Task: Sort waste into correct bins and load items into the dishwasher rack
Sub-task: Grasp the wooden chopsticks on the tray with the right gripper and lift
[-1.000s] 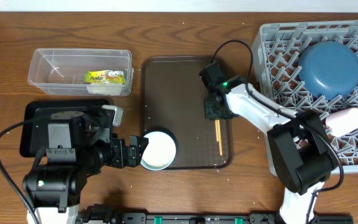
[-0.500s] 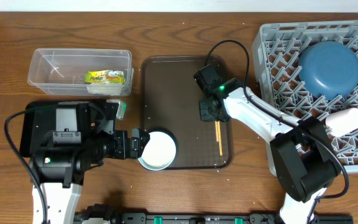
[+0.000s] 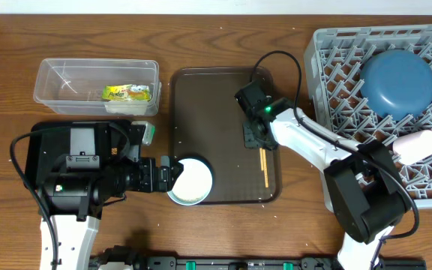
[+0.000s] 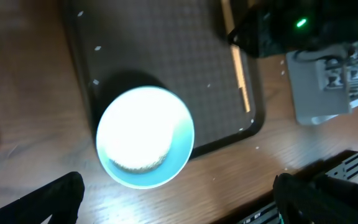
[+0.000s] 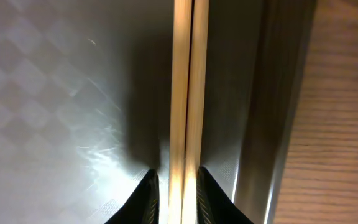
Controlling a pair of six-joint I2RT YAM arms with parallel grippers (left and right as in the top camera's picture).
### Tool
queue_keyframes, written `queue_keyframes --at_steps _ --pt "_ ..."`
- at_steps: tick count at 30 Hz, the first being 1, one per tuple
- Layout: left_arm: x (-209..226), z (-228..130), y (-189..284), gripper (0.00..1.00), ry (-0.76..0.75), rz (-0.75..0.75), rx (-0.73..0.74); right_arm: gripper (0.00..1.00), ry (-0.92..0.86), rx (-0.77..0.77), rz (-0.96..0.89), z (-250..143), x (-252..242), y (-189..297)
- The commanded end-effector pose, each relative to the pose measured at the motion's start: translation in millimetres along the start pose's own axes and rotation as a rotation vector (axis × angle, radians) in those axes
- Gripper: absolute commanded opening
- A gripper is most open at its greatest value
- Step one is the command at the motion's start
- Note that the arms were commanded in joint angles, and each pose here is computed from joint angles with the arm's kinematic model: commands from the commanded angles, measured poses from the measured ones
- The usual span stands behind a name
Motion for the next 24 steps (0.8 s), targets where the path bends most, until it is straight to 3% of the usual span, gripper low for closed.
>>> queue_keyframes --at_steps 1,9,14,24 --pt "-6.7 1.7 2.7 0.98 -0.018 -0.047 -0.023 0.16 -0.011 0.029 -0.017 -8.6 -2.4 -14.7" --pt "-8.0 1.0 3.9 0.98 -0.021 -0.053 -0.027 0.13 0.025 0.015 -0.009 -6.2 -1.1 -15.4" --pt "-7.7 -2.0 3.8 0.98 -0.011 -0.052 -0.011 0.26 0.061 -0.015 0.004 -2.5 -2.7 5.0" --pt "-7.6 -1.9 3.8 0.98 -0.011 -0.052 -0.012 0.27 0.016 -0.036 -0.016 -1.6 -10.4 19.9"
Point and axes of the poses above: each gripper's point midway between its finger pads, its own y axis back along the fingers, its own x axis along the line the jaws close on, z = x × y, the point moved 7 cm from there along y, back along the fingers, and after that the axes turned 1 degree about y, right-handed, at the moved point
